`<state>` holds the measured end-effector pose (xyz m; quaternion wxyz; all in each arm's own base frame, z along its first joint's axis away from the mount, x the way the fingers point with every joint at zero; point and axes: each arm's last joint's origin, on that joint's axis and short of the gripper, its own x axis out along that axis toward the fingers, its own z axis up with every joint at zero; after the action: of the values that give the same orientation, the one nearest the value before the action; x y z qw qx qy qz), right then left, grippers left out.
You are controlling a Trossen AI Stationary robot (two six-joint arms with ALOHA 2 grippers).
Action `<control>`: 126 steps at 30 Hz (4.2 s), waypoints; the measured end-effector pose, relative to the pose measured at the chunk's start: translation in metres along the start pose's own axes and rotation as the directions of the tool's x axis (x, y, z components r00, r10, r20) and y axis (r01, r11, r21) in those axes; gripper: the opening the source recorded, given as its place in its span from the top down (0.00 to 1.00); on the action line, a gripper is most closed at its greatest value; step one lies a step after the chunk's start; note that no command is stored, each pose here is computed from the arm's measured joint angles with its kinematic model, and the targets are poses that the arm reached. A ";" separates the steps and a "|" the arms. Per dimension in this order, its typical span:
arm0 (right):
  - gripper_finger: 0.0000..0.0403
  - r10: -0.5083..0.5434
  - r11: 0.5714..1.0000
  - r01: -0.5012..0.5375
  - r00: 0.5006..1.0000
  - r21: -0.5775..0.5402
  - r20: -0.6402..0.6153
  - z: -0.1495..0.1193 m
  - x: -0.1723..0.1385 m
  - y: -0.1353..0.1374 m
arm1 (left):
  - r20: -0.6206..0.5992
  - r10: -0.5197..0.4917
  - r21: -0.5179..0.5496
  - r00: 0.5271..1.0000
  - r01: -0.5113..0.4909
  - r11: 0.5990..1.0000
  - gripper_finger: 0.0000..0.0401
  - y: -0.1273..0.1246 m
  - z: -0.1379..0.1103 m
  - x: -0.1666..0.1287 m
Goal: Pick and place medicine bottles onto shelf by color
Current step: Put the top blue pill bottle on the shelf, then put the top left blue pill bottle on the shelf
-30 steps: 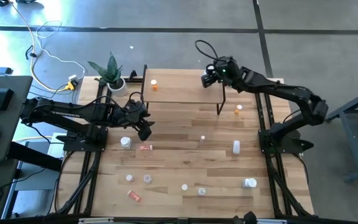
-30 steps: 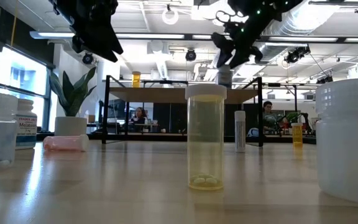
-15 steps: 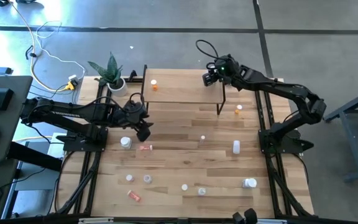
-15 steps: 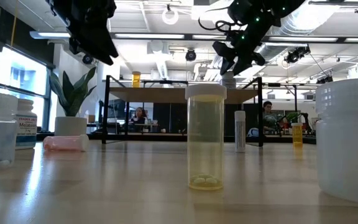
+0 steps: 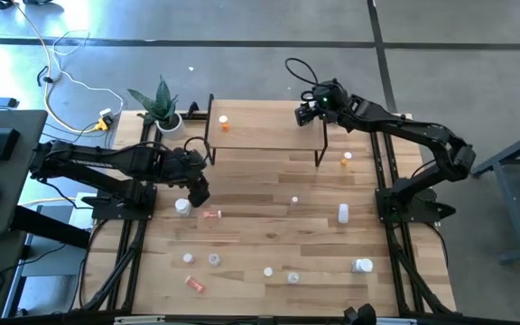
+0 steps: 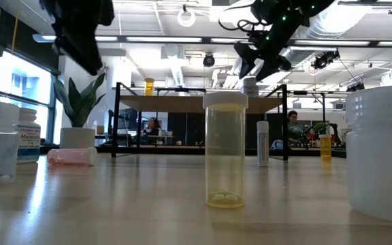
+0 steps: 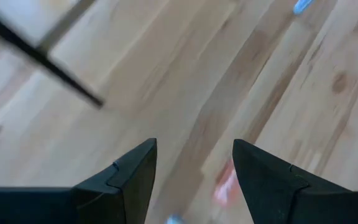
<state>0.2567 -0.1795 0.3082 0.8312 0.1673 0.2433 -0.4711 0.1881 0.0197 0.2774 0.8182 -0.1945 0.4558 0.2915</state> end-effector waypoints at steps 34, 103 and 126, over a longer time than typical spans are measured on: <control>0.32 0.063 0.998 -0.063 0.994 0.005 0.089 0.013 -0.030 -0.006 | -0.356 0.238 -0.458 0.904 -0.390 0.799 0.50 -0.026 -0.064 0.032; 0.32 0.058 0.998 -0.055 0.996 -0.041 0.075 0.011 -0.030 -0.006 | 0.331 0.398 0.075 0.856 -0.444 0.893 0.58 0.123 0.170 -0.102; 0.32 0.031 0.999 -0.031 0.999 -0.029 -0.012 0.003 -0.029 -0.009 | -0.010 0.244 0.253 0.970 -0.234 0.939 0.58 0.146 0.215 -0.027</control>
<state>0.2370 -0.1647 0.3265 0.8393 0.1615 0.2523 -0.4537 0.2169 0.2470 0.4024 0.7851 -0.0393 0.5258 0.3248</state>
